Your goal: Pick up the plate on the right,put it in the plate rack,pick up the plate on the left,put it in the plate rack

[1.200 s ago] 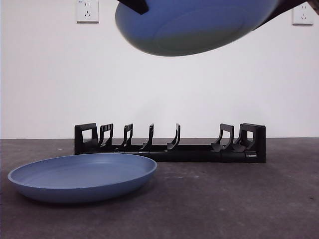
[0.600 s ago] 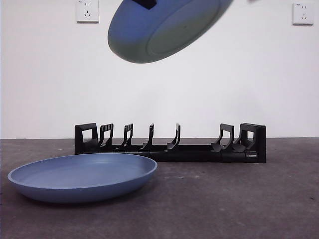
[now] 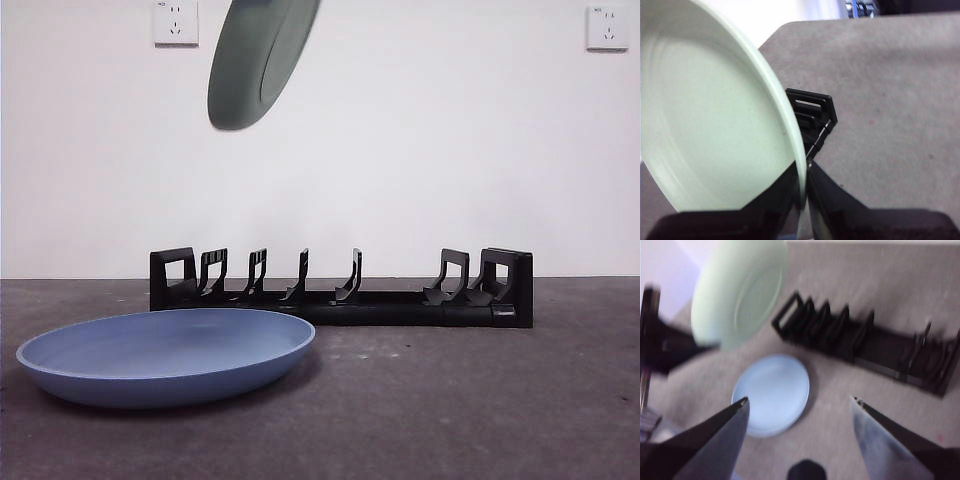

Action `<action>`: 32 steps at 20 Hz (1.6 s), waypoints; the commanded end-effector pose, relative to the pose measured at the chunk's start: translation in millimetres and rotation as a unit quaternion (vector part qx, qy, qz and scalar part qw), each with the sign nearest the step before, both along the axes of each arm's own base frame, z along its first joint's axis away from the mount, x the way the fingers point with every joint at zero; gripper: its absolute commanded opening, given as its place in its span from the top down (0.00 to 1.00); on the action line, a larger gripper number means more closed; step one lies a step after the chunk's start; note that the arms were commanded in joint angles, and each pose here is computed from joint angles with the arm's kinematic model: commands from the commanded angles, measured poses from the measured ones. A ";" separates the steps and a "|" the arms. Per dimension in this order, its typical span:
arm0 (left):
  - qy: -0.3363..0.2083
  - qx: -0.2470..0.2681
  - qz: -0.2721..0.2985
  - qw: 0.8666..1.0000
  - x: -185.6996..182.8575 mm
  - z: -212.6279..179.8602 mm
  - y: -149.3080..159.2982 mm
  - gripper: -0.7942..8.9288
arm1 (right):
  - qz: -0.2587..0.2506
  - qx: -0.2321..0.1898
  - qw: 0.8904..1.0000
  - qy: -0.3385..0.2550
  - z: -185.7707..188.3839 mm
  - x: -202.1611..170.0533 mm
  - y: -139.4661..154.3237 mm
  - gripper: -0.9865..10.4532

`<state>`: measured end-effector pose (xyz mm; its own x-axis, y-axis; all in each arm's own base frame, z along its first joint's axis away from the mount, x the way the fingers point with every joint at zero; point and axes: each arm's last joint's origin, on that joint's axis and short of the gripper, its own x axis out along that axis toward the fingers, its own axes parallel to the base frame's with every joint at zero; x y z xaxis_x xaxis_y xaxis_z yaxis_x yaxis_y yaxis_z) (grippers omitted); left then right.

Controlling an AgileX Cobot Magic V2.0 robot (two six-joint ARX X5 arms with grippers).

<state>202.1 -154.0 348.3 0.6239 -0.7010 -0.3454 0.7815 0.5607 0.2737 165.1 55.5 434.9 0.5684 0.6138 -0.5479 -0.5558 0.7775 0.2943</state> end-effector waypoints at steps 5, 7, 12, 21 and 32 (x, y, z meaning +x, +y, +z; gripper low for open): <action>0.073 -0.079 0.026 0.994 46.3 -20.2 6.3 0.93 | 0.061 -0.020 0.997 0.051 -10.9 -12.0 3.2 0.61; 0.093 -0.091 0.040 0.991 63.1 -32.6 6.1 0.93 | 0.081 -0.027 0.994 0.064 -13.0 -16.2 7.6 0.61; 0.117 -0.109 0.053 0.986 90.9 -55.7 6.4 0.93 | 0.109 -0.041 0.990 0.076 -15.3 -22.8 17.4 0.61; 0.139 -0.098 0.079 0.982 112.1 -79.4 15.4 0.93 | 0.107 -0.056 0.989 0.083 -17.2 -25.0 19.3 0.61; 0.180 -0.073 0.090 0.977 125.3 -110.4 12.2 0.93 | 0.099 -0.066 0.990 0.082 -17.8 -24.4 18.8 0.61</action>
